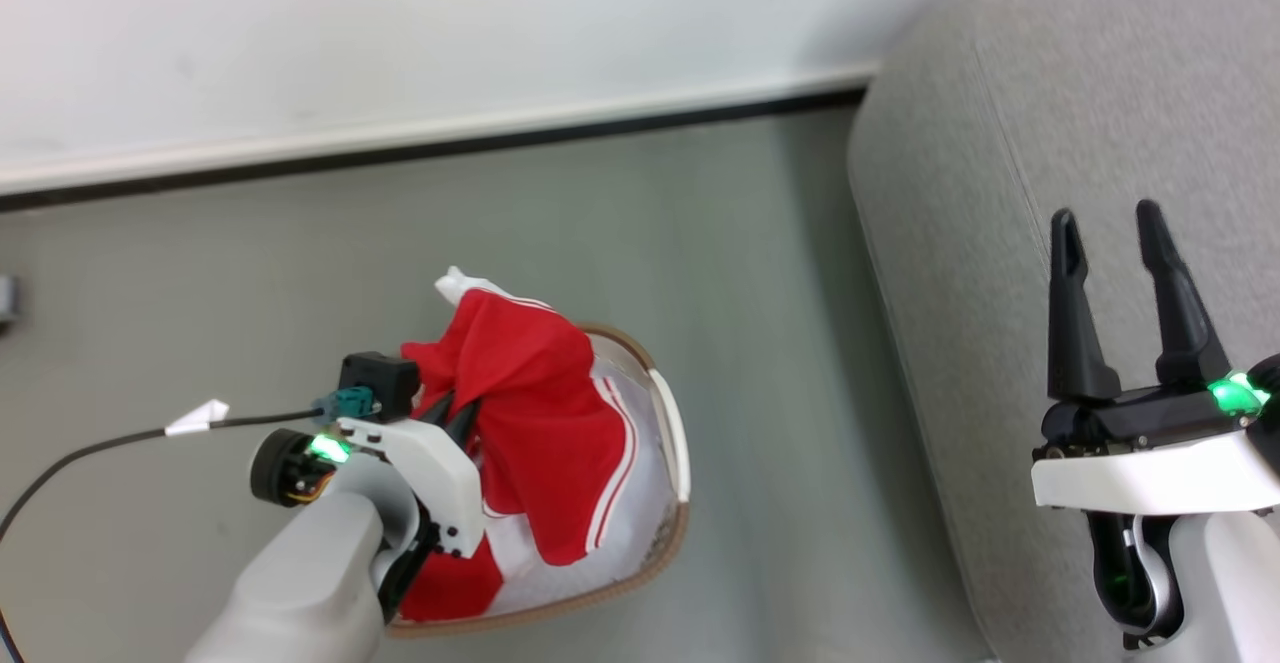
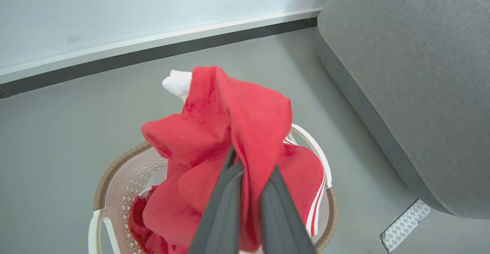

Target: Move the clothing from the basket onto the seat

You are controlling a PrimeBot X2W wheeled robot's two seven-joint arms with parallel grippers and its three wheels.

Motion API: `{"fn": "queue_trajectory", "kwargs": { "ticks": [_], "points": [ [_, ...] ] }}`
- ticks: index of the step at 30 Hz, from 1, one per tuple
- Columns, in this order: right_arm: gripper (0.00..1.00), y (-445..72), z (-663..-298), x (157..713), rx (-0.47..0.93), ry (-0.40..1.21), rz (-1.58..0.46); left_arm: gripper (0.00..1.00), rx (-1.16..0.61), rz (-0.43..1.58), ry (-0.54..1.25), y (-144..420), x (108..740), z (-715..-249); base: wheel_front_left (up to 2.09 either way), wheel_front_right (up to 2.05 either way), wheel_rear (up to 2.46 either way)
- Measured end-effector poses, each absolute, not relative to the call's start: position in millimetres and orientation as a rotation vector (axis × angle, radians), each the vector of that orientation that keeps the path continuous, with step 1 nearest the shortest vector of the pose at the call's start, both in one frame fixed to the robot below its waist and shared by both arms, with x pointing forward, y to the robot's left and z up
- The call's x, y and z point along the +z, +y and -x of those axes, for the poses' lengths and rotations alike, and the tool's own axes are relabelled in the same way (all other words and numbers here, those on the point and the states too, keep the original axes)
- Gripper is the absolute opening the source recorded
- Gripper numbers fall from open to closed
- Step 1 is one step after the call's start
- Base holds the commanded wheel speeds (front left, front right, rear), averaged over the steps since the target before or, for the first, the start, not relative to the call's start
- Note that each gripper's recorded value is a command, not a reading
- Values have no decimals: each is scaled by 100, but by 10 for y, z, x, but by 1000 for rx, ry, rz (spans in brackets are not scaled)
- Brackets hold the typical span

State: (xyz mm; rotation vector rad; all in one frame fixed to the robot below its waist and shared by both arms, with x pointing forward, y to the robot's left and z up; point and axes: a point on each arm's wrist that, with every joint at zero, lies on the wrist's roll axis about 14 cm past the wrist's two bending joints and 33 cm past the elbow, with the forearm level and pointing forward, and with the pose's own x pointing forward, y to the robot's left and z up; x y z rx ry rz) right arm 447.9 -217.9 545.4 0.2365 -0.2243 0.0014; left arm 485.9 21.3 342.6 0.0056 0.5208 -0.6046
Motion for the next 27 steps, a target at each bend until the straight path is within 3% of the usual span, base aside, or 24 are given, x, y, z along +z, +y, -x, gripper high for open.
{"fn": "queue_trajectory", "kwargs": {
  "ticks": [27],
  "points": [
    [100, -1766, -3951, 5817, 118, -294, -297, 0, -485, 122, -7, 518, 5275, -4555, 0, 0, 0]
  ]
}}
